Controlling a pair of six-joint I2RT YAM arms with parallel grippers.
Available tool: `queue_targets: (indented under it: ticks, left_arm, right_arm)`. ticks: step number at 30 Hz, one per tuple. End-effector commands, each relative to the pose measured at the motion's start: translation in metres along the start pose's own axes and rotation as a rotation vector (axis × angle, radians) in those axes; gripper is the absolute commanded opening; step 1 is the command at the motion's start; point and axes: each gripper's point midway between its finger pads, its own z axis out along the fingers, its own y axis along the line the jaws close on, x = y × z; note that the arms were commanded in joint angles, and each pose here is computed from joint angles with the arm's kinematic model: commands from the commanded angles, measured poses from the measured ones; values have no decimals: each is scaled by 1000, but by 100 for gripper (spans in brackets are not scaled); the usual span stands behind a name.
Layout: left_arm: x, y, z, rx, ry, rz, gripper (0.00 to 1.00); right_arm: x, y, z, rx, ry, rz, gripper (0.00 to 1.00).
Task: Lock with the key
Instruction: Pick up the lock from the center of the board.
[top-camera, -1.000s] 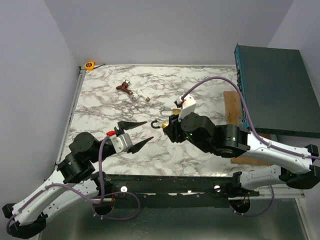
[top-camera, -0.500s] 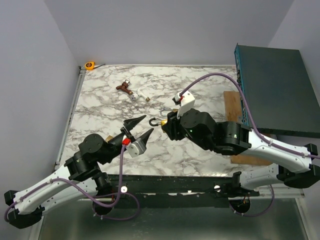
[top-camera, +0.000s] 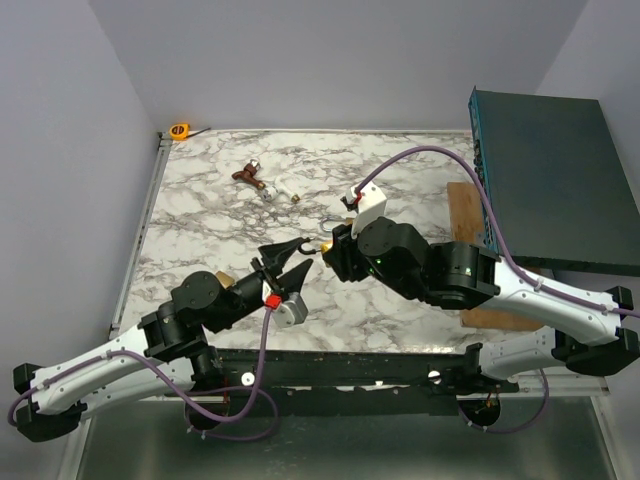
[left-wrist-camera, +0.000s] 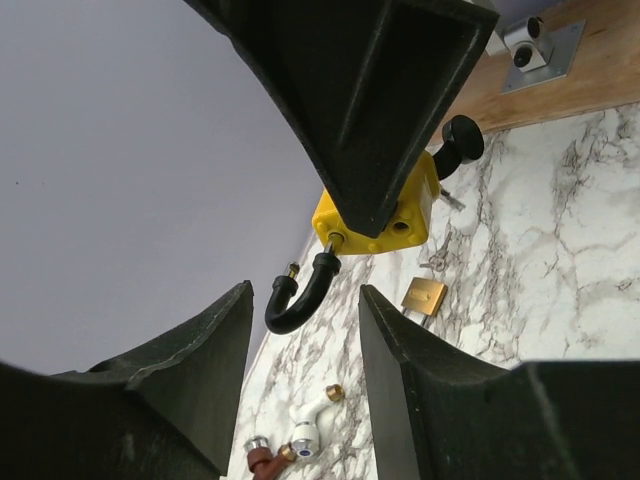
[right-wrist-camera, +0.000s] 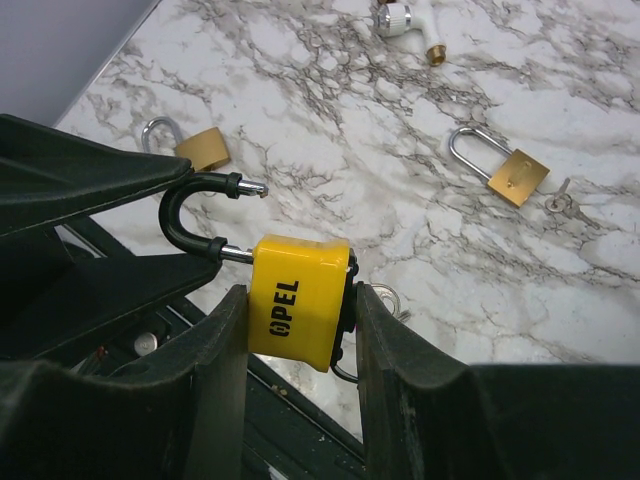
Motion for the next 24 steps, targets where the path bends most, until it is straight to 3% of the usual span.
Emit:
queue_targets:
  ticks: [1, 24]
  left_arm:
    - [-1, 2, 1, -19, -3, 35, 44]
    - [8, -10, 7, 17, 37, 97, 28]
  right_arm:
    - [-19, 3, -6, -19, -46, 18, 11]
    - [-21, 1, -11, -23, -47, 19, 11]
